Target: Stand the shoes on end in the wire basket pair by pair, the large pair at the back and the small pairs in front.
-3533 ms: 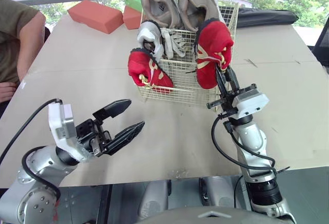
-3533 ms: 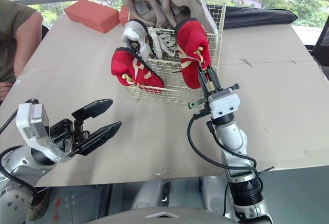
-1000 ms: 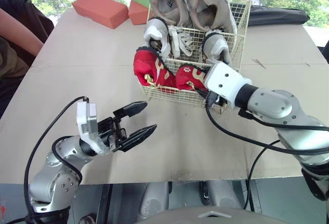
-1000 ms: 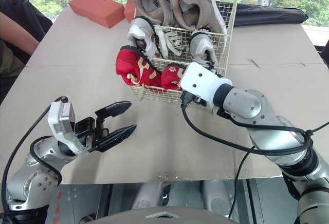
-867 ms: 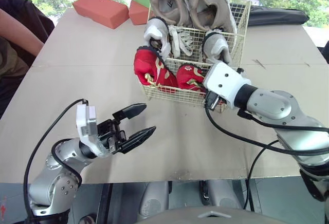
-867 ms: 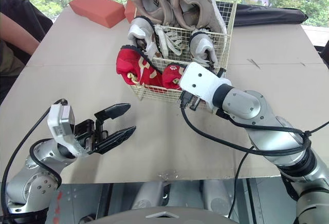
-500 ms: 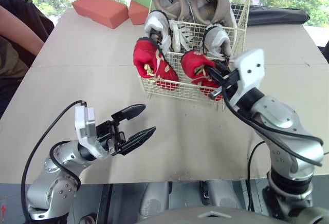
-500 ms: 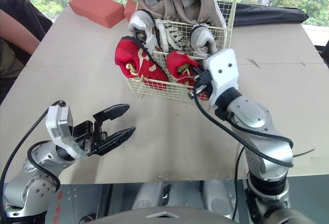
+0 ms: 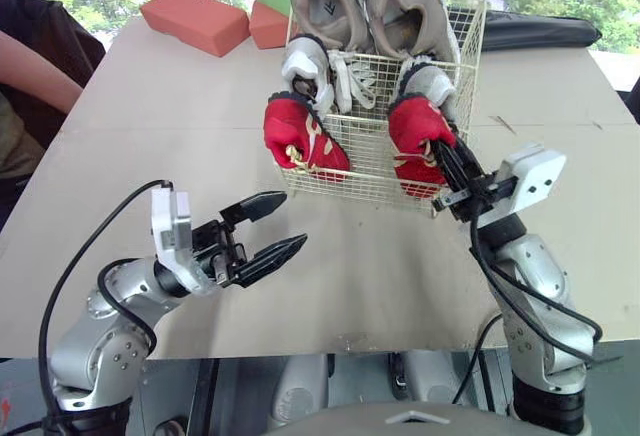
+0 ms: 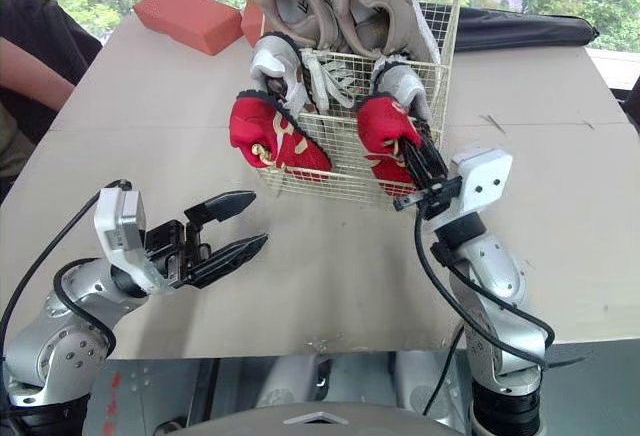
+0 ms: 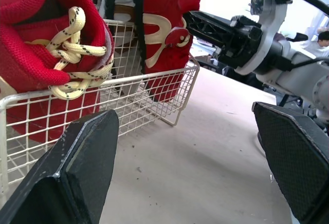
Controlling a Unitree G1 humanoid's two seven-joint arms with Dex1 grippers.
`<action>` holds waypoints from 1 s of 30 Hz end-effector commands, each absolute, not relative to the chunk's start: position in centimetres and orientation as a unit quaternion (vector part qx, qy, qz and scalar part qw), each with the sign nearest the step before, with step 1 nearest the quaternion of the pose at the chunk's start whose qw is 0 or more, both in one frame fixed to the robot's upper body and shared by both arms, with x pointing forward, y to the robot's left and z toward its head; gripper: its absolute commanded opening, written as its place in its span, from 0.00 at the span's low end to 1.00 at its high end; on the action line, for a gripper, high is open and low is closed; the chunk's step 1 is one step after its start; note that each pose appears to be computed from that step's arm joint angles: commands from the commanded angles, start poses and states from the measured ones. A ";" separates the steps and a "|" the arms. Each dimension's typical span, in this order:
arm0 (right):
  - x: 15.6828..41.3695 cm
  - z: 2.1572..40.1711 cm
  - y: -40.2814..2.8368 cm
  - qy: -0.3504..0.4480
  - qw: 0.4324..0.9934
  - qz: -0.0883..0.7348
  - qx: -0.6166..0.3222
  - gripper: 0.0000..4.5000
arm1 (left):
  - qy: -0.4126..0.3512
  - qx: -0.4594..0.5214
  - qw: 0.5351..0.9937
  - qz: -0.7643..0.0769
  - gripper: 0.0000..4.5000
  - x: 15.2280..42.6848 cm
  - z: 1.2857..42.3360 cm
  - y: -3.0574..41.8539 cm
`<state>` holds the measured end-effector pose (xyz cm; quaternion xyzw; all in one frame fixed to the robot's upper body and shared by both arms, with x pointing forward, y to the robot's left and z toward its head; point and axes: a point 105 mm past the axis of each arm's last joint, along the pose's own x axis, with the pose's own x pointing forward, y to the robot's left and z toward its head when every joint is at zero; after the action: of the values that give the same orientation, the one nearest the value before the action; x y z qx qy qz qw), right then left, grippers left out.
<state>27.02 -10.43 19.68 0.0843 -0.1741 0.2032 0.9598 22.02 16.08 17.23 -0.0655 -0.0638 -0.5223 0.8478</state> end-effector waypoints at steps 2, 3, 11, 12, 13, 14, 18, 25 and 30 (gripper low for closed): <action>26.2 18.7 -12.3 -0.162 0.965 0.165 0.123 0.01 | -0.076 -0.052 0.844 -0.528 1.00 21.6 18.2 16.2; 26.0 17.9 -12.0 -0.144 0.967 0.176 0.112 0.01 | -0.074 -0.051 0.844 -0.529 1.00 21.6 18.1 16.3; 25.6 14.3 -11.1 -0.055 0.966 0.246 0.050 0.01 | -0.068 -0.051 0.843 -0.531 1.00 21.5 17.5 16.6; 25.5 14.5 -11.1 -0.057 0.964 0.257 0.042 0.08 | -0.067 -0.052 0.843 -0.531 1.00 21.5 17.5 16.6; 25.3 14.6 -11.2 -0.059 0.961 0.267 0.033 0.16 | -0.066 -0.052 0.843 -0.532 1.00 21.4 17.4 16.6; 25.1 14.8 -11.3 -0.062 0.959 0.276 0.024 0.23 | -0.065 -0.053 0.842 -0.533 1.00 21.4 17.3 16.6; 23.9 16.3 -12.5 -0.074 0.942 0.326 -0.009 0.59 | -0.046 -0.064 0.840 -0.537 1.00 21.2 17.0 16.6; 21.3 16.4 -16.4 -0.025 0.913 0.398 -0.082 0.96 | 0.022 -0.063 0.862 -0.502 1.00 20.5 15.5 17.6; 19.8 15.2 -20.0 0.036 0.893 0.428 -0.132 0.96 | 0.067 -0.040 0.886 -0.458 1.00 19.5 14.5 19.8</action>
<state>20.24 -19.12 14.21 -0.1125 0.0528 0.4151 0.9012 19.76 19.47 13.57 -0.0711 0.0761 -0.4635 0.8799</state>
